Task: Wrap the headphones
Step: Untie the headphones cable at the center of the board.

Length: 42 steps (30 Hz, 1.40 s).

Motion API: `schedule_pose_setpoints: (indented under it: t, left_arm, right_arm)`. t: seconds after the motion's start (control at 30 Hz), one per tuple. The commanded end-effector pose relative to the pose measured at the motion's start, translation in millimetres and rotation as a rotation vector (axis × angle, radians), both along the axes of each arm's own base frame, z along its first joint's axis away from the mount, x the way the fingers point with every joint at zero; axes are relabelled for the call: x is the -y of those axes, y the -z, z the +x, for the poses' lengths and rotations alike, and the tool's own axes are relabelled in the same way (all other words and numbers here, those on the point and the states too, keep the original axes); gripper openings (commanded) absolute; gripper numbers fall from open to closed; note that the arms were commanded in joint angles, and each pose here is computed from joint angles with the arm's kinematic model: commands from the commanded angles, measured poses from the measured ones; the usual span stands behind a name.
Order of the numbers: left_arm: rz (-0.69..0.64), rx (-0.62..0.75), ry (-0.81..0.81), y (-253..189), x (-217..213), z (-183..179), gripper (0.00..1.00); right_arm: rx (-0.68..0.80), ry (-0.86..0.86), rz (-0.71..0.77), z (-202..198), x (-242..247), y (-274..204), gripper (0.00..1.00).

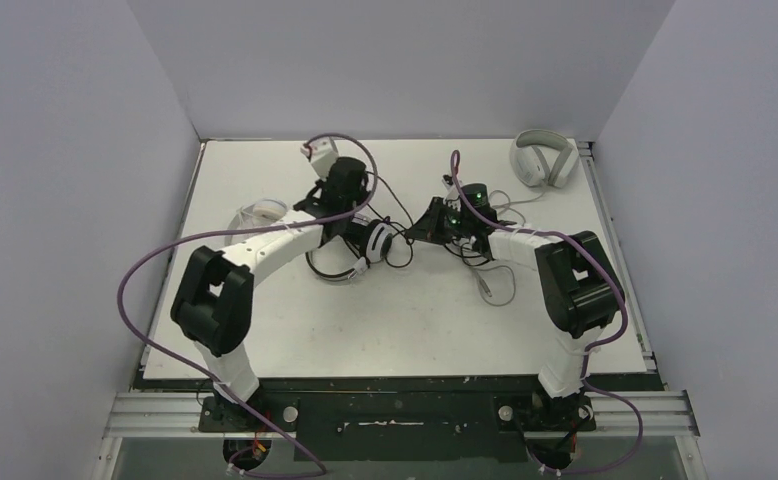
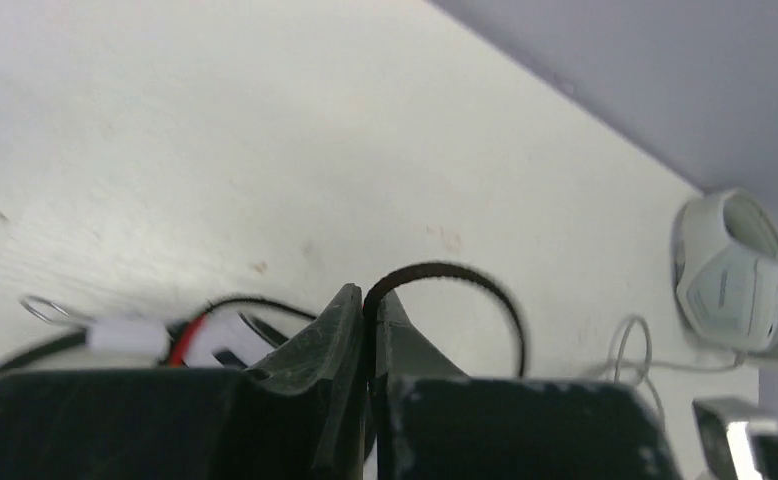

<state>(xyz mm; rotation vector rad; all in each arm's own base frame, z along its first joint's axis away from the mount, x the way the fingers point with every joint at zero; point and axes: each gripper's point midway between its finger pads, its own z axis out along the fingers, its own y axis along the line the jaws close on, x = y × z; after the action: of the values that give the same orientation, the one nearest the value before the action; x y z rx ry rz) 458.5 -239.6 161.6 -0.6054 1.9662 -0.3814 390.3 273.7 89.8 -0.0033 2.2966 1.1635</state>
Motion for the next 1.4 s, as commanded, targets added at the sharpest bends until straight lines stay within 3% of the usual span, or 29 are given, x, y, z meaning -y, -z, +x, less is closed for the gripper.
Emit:
schedule_pose_setpoints:
  t: [0.0,0.13,0.27,0.4,0.57,0.67,0.77,0.83,0.93,1.1,1.37]
  left_arm:
    - [0.161,0.184,-0.073,-110.6,-77.0,25.4,0.00]
    - [0.301,0.207,-0.061,-142.1,-114.2,30.5,0.00]
    - [0.369,0.144,0.011,-136.8,-122.4,29.5,0.02]
    - [0.307,0.067,0.145,-118.3,-99.5,19.0,0.37]
    - [0.179,0.045,0.402,-101.7,-46.1,-19.3,0.53]
    - [0.169,0.063,0.512,-98.1,-19.4,-41.3,0.55]
    - [0.161,0.068,0.585,-90.5,-5.9,-52.9,0.55]
    - [0.146,0.086,0.676,-84.6,6.4,-61.8,0.54]
    - [0.102,0.079,0.694,-73.3,12.9,-66.5,0.53]
    - [0.041,0.088,0.726,-59.6,28.6,-76.3,0.50]
    - [0.233,0.046,0.811,-23.3,55.0,-97.9,0.49]
  right_arm:
    - [0.042,0.002,-0.012,2.8,6.0,-3.4,0.00]
    - [0.042,0.004,-0.020,1.9,7.9,-1.9,0.00]
    - [0.048,0.001,-0.023,2.0,7.5,-3.7,0.00]
    - [0.058,-0.003,-0.025,3.8,6.8,-7.7,0.01]
    - [0.079,-0.012,-0.028,6.6,5.8,-12.7,0.11]
    - [0.101,-0.028,-0.030,9.0,4.1,-17.2,0.17]
    - [0.134,-0.041,-0.029,11.1,2.9,-24.4,0.35]
    - [0.159,-0.046,-0.031,13.0,3.4,-30.2,0.41]
    - [0.186,-0.052,-0.024,14.6,3.6,-38.2,0.43]
    - [0.178,-0.050,-0.035,17.6,5.9,-34.5,0.38]
    - [0.150,-0.030,-0.112,13.7,17.7,-11.4,0.35]
